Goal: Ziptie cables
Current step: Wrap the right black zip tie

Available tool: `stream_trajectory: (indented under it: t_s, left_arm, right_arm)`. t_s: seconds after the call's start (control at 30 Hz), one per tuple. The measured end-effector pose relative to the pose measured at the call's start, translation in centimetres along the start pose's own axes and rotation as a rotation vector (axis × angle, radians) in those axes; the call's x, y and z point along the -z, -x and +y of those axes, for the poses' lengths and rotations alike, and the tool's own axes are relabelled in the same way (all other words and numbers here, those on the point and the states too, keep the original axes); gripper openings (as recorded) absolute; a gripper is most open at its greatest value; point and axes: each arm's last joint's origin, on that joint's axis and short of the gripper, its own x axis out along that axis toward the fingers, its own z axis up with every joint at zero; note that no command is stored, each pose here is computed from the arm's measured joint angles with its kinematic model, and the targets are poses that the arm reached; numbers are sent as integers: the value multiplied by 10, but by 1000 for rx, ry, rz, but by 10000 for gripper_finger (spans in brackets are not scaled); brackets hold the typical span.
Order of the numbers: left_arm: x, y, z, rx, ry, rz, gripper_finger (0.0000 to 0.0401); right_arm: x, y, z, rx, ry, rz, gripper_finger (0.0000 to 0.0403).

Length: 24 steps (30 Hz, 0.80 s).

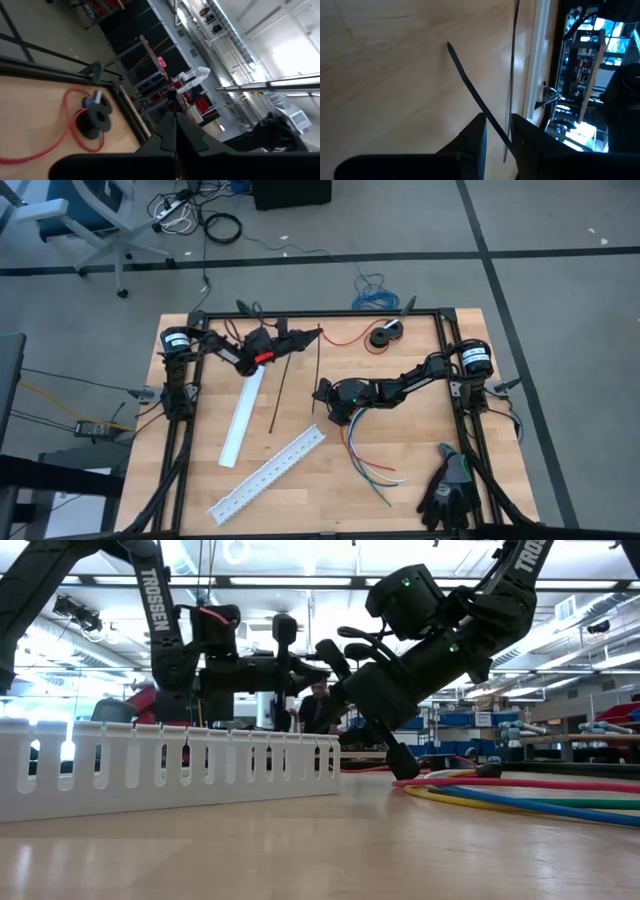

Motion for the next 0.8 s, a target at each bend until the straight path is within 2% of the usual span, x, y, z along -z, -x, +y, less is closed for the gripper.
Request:
stream_trajectory:
  t_s: [0.27, 0.5, 0.8]
  left_arm:
    - [0, -7, -2, 9, 2, 41, 1]
    - [2, -7, 1, -22, -4, 59, 1]
    - [2, -7, 2, -31, -13, 54, 4]
  right_arm:
    - [10, -2, 0, -14, 75, 69, 75]
    - [13, -2, 1, -21, 153, 71, 75]
    - [4, 0, 6, -70, 99, 7, 70]
